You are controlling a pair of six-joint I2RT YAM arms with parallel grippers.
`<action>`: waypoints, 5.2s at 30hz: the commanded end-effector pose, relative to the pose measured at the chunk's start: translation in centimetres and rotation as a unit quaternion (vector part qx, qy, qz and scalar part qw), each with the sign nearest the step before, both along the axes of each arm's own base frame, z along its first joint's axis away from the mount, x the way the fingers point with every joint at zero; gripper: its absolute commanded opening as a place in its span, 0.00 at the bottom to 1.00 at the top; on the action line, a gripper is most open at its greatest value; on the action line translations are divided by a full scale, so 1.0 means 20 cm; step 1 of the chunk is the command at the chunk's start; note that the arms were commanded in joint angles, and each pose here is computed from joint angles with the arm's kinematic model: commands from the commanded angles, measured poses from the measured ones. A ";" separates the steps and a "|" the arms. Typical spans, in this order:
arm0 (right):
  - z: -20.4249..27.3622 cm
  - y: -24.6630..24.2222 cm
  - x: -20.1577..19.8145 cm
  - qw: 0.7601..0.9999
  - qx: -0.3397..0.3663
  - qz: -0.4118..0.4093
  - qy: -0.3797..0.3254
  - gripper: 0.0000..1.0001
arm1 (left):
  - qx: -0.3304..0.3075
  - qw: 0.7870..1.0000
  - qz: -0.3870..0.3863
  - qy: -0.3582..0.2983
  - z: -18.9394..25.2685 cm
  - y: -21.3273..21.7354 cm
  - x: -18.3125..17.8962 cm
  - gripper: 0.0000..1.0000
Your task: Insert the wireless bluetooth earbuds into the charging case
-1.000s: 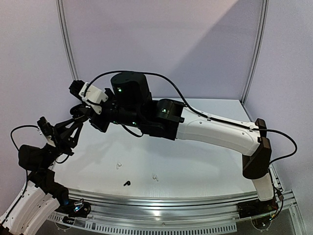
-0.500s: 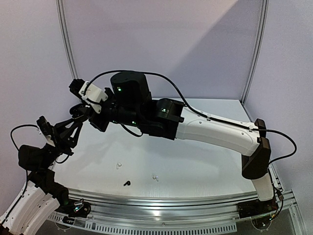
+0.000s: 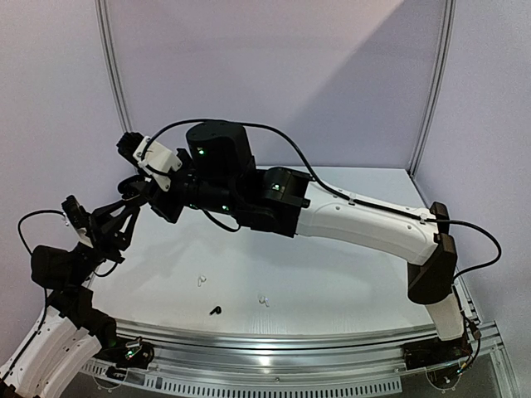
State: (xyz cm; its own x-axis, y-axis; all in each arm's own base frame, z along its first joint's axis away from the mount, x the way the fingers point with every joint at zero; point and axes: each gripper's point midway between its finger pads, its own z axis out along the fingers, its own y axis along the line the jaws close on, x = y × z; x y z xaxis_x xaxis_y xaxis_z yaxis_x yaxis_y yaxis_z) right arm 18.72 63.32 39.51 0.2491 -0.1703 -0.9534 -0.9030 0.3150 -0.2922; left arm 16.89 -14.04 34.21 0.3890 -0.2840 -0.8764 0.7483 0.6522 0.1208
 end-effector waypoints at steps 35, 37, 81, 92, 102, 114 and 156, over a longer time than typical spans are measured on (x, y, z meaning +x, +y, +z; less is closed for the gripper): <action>-0.14 -0.54 0.45 0.903 0.082 -0.338 0.251 0.49 | -0.048 0.991 0.118 0.050 -0.02 0.18 0.17 0.00; -0.34 -0.55 0.43 0.882 0.049 -0.361 0.300 0.51 | -0.046 0.990 0.127 0.050 -0.03 0.19 0.17 0.00; -1.93 -0.39 -0.21 0.749 -0.300 -0.301 0.509 0.13 | -0.028 0.990 0.125 0.064 -0.12 0.18 0.18 0.00; -1.89 -0.48 -0.21 0.744 -0.321 -0.316 0.494 0.11 | -0.029 0.990 0.125 0.064 -0.12 0.18 0.18 0.00; -1.83 -0.53 -0.21 0.744 -0.330 -0.319 0.485 0.11 | -0.030 0.990 0.126 0.063 -0.12 0.18 0.17 0.00; -1.36 -0.28 -0.13 0.821 -0.203 -0.245 0.475 0.17 | -0.030 0.990 0.124 0.064 -0.12 0.18 0.17 0.00; -1.96 -0.55 -0.13 0.709 -0.316 -0.406 0.482 0.42 | -0.029 0.990 0.117 0.067 -0.13 0.17 0.17 0.00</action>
State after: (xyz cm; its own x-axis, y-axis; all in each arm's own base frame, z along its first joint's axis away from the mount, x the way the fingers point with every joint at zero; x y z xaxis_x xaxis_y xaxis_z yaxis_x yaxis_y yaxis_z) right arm 17.02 52.78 1.90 -0.8840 -0.3322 -0.3290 -0.3661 0.9295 0.0453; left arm 20.04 -10.74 32.23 0.3468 -0.2518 -0.9035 0.5828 0.8126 -0.0028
